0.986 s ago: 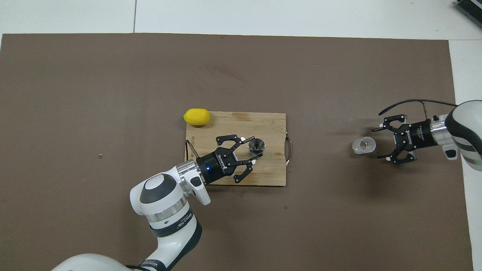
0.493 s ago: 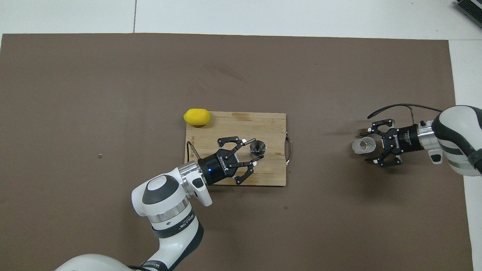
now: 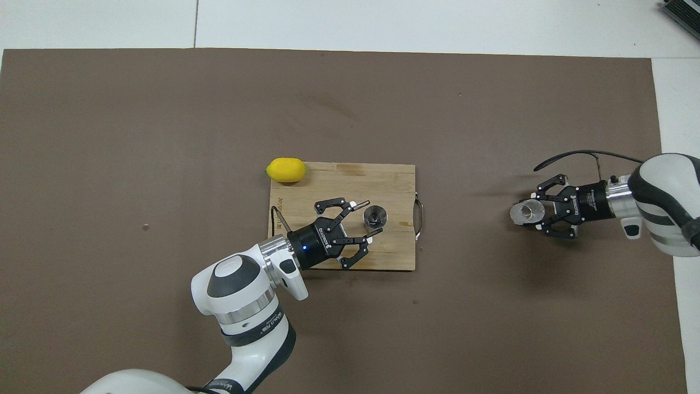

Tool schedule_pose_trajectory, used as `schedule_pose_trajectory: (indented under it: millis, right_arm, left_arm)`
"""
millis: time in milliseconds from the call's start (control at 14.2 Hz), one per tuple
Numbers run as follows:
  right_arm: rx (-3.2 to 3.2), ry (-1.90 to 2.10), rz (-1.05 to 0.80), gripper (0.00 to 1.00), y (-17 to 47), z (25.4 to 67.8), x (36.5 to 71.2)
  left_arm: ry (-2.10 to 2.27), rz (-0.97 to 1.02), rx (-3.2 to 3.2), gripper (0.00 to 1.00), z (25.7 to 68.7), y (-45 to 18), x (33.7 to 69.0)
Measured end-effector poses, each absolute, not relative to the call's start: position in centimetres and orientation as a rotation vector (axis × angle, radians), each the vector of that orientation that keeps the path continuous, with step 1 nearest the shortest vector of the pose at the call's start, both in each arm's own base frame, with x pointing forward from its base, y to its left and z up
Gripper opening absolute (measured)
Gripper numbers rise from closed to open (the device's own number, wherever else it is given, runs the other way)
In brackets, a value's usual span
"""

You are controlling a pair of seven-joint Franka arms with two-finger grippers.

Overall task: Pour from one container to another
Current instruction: 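Lower the metal cup onto the board while the right gripper grasps the clear cup, then open the left gripper and withdraw while the right gripper lifts the clear cup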

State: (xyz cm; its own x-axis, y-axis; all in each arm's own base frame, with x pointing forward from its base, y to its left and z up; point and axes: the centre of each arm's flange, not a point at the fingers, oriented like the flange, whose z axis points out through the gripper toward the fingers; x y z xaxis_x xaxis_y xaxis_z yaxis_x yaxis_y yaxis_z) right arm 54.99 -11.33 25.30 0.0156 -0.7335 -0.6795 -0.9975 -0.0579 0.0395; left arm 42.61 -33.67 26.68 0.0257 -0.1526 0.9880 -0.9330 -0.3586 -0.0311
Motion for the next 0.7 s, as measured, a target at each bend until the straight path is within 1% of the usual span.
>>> schedule_pose_trajectory:
  millis: [70,211,423,705]
  right_arm:
    - [-1.837,1.766,0.763,0.50,-11.4,25.3,55.0]
    - [-1.834,1.763,0.754,0.50,-11.4,25.7,55.1]
    - [-1.825,1.779,0.722,0.50,-10.4,28.4,55.6]
    - [-1.811,1.846,0.710,0.50,-4.1,33.6,56.8]
  left_arm:
    - [-1.132,1.392,1.607,0.78,26.3,-33.6,42.4]
    - [-1.136,1.377,1.620,0.99,25.7,-33.6,42.2]
    - [-1.136,1.353,1.644,1.00,24.6,-32.9,41.6]
    - [-1.156,1.301,1.697,1.00,22.5,-30.4,40.5]
